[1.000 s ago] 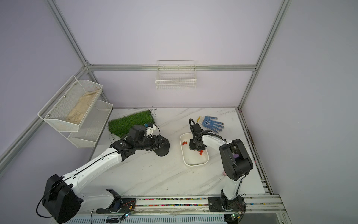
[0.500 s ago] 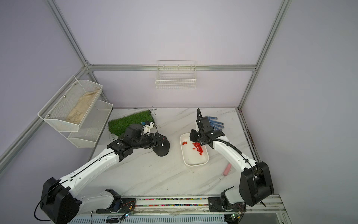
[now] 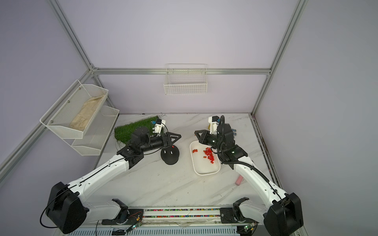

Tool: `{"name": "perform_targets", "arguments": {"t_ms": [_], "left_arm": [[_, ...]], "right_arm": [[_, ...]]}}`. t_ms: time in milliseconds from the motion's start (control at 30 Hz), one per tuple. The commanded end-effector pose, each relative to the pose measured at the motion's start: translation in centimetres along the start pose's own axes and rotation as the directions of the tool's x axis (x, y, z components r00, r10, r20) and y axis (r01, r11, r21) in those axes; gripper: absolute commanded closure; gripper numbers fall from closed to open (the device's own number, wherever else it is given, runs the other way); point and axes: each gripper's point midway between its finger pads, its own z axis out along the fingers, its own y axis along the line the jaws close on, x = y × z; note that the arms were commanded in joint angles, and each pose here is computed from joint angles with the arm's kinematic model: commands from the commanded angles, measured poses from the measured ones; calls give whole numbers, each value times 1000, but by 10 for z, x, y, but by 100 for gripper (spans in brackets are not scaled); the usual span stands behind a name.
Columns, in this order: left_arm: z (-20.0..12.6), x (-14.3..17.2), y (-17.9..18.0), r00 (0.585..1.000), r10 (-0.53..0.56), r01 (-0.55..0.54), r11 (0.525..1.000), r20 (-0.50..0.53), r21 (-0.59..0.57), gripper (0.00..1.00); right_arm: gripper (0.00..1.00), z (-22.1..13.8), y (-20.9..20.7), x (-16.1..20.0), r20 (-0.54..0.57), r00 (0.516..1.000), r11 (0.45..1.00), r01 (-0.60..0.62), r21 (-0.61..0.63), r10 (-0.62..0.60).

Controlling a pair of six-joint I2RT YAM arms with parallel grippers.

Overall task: Cover the protruding screws with screw protection sleeves
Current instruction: Pick up the screw protection sleeve from the storage box.

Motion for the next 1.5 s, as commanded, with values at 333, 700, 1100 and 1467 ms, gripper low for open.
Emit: {"name": "perform_targets", "arguments": {"t_ms": [333,700,1100,1467], "left_arm": [[6,-6,-76,988,139,-153,943,68,295,60],[7,-7,-76,987,141,-156,942,72,297,61],[2,-7,-83,984,156,-174,936,81,307,77],[0,-8,-89,982,168,-186,927,85,325,93]], "right_arm": [[85,-16,71,-6,69,989,913,-90,-398,128],[85,-17,82,3,55,990,891,-94,-443,131],[85,-15,81,5,43,989,888,-107,-447,141],[85,-14,79,7,36,989,887,-112,-448,143]]}}
